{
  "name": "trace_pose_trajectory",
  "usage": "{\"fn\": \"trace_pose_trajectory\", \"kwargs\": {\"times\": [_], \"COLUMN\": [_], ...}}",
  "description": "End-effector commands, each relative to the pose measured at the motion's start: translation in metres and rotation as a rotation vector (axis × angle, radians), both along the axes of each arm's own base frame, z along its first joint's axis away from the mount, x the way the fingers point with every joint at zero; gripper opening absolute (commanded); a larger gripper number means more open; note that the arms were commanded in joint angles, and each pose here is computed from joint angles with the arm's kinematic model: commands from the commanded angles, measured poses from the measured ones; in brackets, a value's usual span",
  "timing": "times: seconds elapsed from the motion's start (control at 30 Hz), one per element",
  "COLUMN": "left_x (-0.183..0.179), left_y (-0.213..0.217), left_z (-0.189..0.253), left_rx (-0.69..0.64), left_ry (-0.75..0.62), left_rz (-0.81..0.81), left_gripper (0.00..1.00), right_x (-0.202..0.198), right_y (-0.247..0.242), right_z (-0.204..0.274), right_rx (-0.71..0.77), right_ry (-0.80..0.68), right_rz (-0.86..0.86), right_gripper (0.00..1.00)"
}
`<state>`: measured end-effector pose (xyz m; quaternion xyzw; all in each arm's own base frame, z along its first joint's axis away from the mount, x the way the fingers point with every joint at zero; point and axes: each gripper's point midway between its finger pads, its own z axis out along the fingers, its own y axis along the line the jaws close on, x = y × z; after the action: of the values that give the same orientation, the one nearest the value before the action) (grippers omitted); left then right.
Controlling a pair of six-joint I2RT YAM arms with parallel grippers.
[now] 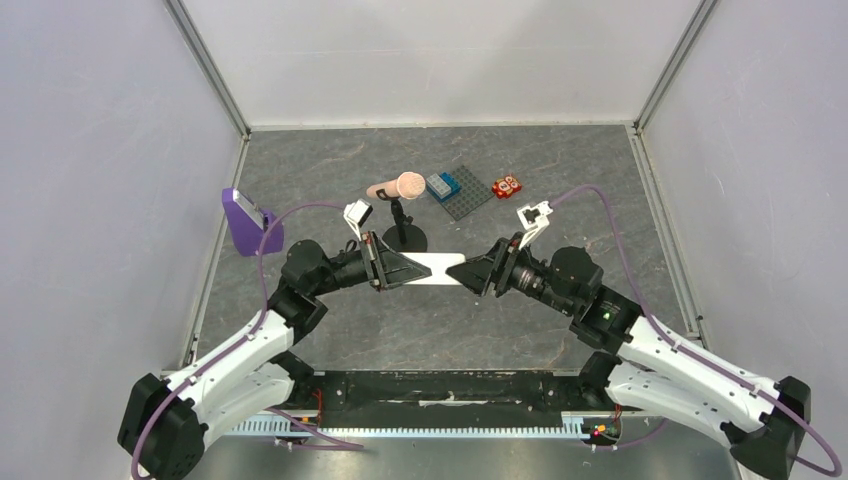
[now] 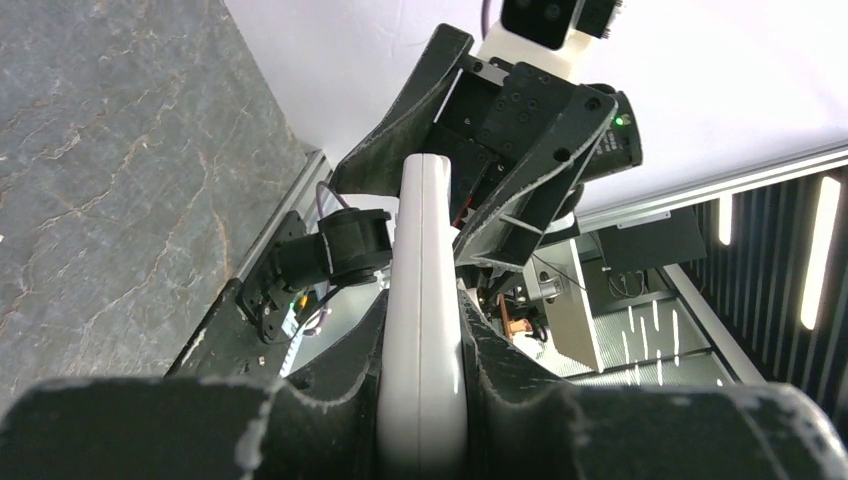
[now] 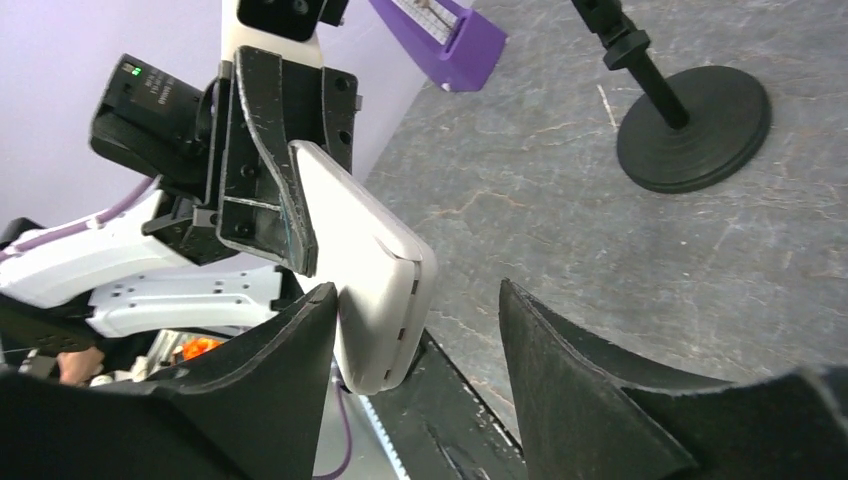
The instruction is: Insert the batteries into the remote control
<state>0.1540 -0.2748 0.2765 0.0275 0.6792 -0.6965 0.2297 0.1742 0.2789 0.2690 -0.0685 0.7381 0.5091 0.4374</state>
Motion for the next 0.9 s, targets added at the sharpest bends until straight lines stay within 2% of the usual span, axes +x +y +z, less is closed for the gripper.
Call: {"fn": "trace_pose_trajectory", "kwargs": {"times": [0.0,0.23,0.6,0.87], "left_x": [-0.012,-0.014,-0.009,-0.003], "left_y": [0.003,0.002,0.001,0.000], "left_z": [0.026,0.025,0.022,0.011], "left_rx": [-0.088,-0.090,-0.092,-0.051], "left_ry": [-0.057,-0.062,-0.051,-0.046], "left_rz": [-0.047,-0.056,-0.043,-0.019], "left_gripper": [0.02,0.02,0.02,0.02], "right_x": [-0.006,-0.005,-0.003,0.000], "right_y": [-0.001,-0.001,-0.004,-0.007], "right_z": [0.014,0.006,0.000,0.002], "right_rx": [0.105,0.122,0.115,0.096], "right_ry": [0.022,0.052,0.055,0.048], "right_rz": [0.060,0.077,0.073,0.051], "right_gripper": [0.61,0.58,0.38,0.28]}}
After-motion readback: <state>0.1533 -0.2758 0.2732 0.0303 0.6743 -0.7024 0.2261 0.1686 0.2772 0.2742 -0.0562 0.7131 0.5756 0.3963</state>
